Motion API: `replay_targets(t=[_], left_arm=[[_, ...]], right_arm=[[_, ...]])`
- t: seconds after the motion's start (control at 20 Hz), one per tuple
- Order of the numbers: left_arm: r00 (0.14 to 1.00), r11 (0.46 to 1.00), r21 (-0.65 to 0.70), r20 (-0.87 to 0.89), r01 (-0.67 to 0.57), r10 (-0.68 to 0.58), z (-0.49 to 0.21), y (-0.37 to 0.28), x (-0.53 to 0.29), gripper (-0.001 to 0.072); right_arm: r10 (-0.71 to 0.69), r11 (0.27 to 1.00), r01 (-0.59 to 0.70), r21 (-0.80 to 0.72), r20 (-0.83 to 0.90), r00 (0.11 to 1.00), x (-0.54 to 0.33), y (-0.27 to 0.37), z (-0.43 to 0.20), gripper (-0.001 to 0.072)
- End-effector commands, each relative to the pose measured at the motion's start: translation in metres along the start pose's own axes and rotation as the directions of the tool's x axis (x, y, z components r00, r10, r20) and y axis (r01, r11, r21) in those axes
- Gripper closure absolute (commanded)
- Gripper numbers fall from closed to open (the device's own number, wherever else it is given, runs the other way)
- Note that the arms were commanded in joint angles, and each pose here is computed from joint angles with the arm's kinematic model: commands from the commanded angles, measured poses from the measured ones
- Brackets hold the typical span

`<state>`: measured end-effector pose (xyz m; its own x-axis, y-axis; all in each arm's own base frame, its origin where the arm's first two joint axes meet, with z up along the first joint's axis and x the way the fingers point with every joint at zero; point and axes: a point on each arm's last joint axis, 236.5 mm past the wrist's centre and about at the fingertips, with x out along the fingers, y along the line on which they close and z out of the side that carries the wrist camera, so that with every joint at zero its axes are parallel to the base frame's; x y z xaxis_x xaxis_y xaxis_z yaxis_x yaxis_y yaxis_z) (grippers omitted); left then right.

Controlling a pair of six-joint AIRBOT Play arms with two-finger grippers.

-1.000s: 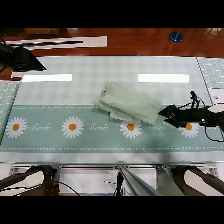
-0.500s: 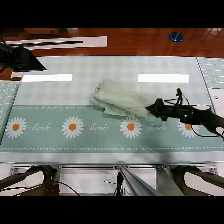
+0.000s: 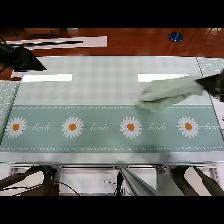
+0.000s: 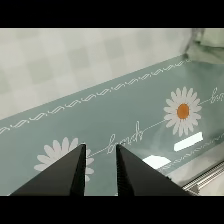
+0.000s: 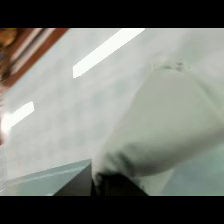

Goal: Fold the shirts.

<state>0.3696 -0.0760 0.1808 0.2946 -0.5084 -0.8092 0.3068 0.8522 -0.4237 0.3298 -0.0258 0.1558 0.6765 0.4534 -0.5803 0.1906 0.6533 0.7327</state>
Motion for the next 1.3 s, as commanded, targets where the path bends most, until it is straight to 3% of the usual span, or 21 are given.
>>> replay_targets(t=[0.0,0.15,0.25,0.45,0.6,0.8,1.05,1.25], left_arm=[[1.000,1.000,0.025,-0.002,0.000,0.000,0.000,0.001,0.001,0.0447],[1.000,0.998,0.067,-0.001,0.000,0.000,0.000,0.001,0.001,0.0447],[1.000,0.997,0.079,-0.001,0.000,0.000,0.000,0.001,0.001,0.0448],[1.000,0.997,0.076,0.016,-0.006,0.005,0.005,0.004,0.003,0.0448],[0.996,0.995,0.096,0.090,-0.033,0.024,0.024,0.011,0.004,0.0449],[0.987,0.988,0.136,0.149,-0.072,0.051,0.040,0.020,0.004,0.0449],[0.990,0.987,0.139,0.126,-0.079,0.061,0.034,0.022,0.005,0.0450],[0.989,0.986,0.143,0.135,-0.084,0.065,0.036,0.023,0.005,0.0450]], right_arm=[[-0.379,0.920,0.375,0.115,0.020,0.925,-0.103,-0.060,-0.005,0.0692],[-0.609,0.731,0.624,0.276,-0.148,0.779,-0.171,-0.123,-0.054,0.0692],[-0.710,0.593,0.715,0.371,-0.177,0.681,-0.205,-0.150,-0.069,0.0692],[-0.785,0.401,0.816,0.417,-0.302,0.540,-0.239,-0.183,-0.103,0.0692],[-0.762,0.324,0.856,0.403,-0.425,0.488,-0.235,-0.201,-0.138,0.0692],[-0.754,0.060,0.955,0.289,-0.615,0.233,-0.276,-0.223,-0.197,0.0692],[-0.724,-0.075,0.986,0.146,-0.689,0.047,-0.306,-0.236,-0.221,0.0692],[-0.698,-0.118,0.990,0.075,-0.715,-0.029,-0.315,-0.242,-0.232,0.0691]])
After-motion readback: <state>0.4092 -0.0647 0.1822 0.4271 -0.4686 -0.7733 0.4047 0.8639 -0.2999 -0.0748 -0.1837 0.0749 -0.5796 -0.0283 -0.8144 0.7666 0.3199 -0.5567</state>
